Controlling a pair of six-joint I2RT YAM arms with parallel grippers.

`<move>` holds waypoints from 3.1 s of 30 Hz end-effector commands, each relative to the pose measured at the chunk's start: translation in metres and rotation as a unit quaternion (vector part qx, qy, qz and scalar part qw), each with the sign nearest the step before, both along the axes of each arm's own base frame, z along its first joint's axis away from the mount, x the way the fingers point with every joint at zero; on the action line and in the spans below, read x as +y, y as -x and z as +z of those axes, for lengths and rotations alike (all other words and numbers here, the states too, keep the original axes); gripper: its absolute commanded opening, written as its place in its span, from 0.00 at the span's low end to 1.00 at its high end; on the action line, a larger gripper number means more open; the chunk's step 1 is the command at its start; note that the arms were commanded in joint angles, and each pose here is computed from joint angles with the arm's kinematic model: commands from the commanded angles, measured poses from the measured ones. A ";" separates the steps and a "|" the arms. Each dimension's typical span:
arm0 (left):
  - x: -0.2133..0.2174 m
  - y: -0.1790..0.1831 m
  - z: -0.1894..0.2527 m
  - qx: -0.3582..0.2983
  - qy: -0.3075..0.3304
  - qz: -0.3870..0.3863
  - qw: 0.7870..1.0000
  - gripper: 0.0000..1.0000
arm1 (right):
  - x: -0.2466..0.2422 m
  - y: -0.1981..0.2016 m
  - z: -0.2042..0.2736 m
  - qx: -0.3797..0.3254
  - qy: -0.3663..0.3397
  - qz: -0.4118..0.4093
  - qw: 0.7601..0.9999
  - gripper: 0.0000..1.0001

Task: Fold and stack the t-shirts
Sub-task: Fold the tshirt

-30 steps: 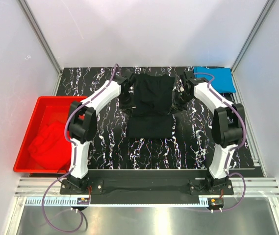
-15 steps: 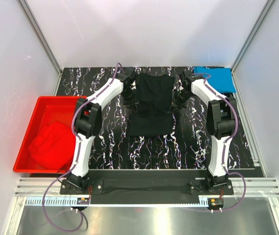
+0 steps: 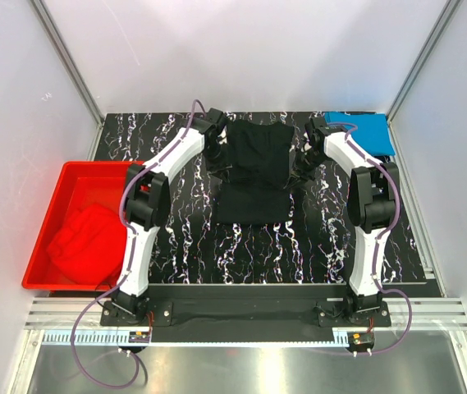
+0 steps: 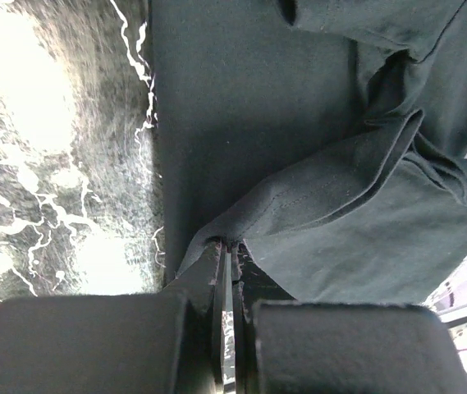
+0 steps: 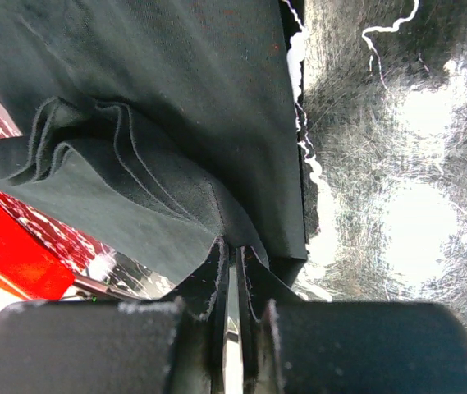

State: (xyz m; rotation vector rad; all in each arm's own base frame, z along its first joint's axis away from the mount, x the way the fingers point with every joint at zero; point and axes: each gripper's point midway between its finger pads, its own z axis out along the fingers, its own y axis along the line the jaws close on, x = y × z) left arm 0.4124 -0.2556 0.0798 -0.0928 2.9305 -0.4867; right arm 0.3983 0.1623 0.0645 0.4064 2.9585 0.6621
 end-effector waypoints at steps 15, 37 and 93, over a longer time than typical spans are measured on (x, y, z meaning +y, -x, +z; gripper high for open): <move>-0.002 -0.058 0.025 -0.058 0.028 0.024 0.998 0.55 | -0.022 -0.040 -0.010 -0.015 0.017 -0.028 0.999 0.18; -0.026 0.038 0.019 -0.024 0.095 -0.039 0.994 0.21 | 0.048 0.038 0.050 -0.043 -0.114 0.087 0.989 0.24; 0.049 0.175 -0.050 0.103 -0.028 -0.016 0.994 0.27 | 0.004 0.127 -0.017 0.009 -0.080 0.058 0.995 0.19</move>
